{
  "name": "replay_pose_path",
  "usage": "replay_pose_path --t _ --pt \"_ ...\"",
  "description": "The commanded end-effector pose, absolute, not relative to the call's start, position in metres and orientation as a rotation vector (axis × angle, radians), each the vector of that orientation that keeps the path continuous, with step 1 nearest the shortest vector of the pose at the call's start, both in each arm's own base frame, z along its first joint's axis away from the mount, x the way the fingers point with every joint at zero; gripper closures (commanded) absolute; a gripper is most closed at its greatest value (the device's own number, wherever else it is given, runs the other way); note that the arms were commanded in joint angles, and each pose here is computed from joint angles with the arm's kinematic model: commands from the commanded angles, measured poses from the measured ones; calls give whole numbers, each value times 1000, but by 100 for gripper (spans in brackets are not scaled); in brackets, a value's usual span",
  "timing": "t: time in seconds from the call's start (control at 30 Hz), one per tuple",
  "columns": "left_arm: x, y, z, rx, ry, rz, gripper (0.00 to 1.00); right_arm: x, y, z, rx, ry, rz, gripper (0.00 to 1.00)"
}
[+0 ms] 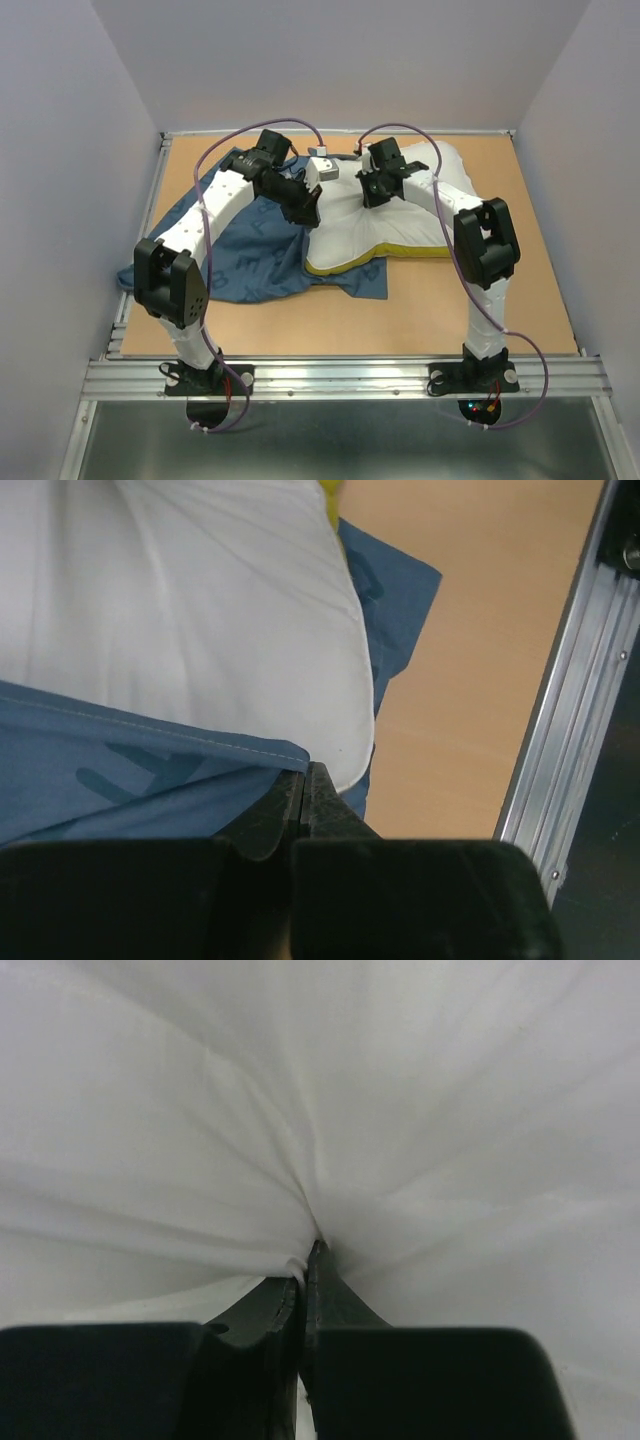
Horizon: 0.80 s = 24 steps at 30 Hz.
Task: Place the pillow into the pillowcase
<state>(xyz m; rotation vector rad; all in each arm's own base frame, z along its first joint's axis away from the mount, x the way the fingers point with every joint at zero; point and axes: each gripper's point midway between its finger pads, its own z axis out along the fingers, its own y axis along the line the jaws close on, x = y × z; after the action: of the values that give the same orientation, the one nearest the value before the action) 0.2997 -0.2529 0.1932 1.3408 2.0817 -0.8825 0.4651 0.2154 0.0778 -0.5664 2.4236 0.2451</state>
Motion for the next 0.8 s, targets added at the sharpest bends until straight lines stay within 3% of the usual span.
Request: replay_pose_path --t 0.0,0.2,0.4,0.47,0.6,0.63,0.7,0.73,0.77 --pt "248 -257 215 1549 1985 -1156 100 504 206 88 -222 2350 179 99" --pt "239 -244 193 1635 2000 -1099 100 500 232 110 -86 2374 396 100" --pt "253 -293 277 1536 1648 -1364 100 487 238 84 -81 2437 397 100" --pt "259 -301 289 1484 1636 -1416 100 481 237 76 -85 2456 384 100" --pt "324 -327 303 1209 1657 -1228 100 468 246 72 -82 2489 459 99" --pt "352 -320 278 1082 1765 -1069 100 464 251 75 -78 2494 505 99" --pt "373 -313 276 1021 1757 -966 91 461 255 78 -83 2497 539 99" --pt "381 -307 270 1003 1784 -918 74 461 257 81 -90 2492 554 99" --pt "392 -299 264 979 1813 -833 64 460 260 84 -96 2488 574 100"
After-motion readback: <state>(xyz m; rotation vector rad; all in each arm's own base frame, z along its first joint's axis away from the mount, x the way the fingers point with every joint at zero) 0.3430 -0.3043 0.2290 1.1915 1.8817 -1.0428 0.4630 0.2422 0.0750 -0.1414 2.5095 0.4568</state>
